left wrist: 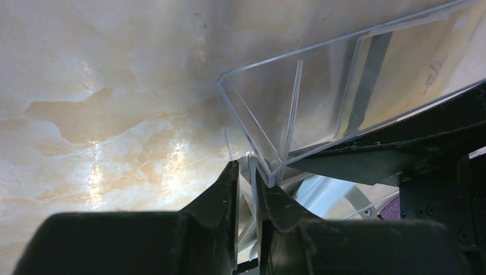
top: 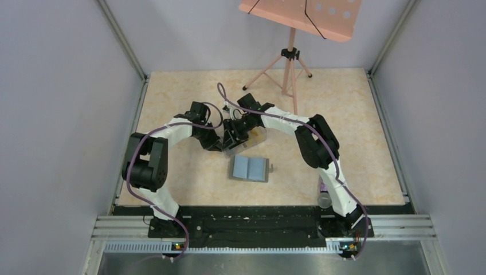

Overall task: Put the credit cards into the card holder
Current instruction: Pick up the credit card from the storage box.

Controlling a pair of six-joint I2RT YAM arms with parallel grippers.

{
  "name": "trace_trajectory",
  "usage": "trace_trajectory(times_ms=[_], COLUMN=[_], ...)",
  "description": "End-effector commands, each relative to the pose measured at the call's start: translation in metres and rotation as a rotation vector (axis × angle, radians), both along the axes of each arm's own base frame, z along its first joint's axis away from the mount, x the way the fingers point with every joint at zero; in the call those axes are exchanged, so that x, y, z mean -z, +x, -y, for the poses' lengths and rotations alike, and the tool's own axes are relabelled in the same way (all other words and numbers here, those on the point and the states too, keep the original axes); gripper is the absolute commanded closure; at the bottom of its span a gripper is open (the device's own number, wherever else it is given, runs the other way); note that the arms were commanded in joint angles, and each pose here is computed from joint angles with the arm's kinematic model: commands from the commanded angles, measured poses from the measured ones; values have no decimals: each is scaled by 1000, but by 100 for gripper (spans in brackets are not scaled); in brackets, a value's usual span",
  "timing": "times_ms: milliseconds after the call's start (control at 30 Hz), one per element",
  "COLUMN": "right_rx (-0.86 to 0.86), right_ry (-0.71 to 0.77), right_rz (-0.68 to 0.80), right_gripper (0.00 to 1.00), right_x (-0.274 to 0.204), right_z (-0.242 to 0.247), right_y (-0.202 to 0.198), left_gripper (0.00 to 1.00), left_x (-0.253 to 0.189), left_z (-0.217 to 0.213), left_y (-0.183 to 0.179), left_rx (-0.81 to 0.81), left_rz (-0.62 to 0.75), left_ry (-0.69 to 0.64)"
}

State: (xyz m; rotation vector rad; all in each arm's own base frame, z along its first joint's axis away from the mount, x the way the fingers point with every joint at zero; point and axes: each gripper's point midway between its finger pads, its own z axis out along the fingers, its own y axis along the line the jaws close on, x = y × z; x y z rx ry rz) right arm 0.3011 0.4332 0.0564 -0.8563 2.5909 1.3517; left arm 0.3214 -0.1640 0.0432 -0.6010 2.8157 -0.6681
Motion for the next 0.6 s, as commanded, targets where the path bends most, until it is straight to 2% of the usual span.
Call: trace_trajectory(times_ms=[0, 233, 567], right_rx=[6, 106, 193], right_ry=[-198, -109, -177], right_rz=[43, 129, 137], right_gripper=[45, 43, 43], right_x=[49, 6, 19], right_z=[27, 27, 47], right_y=[-2, 22, 43], left_gripper=[95, 99, 100], left_x=[-43, -29, -21], left_z=[30, 12, 9], left_y=[18, 7, 1], left_rx=[77, 81, 111], left_rz=[141, 83, 47], left_ry=[-143, -32, 11])
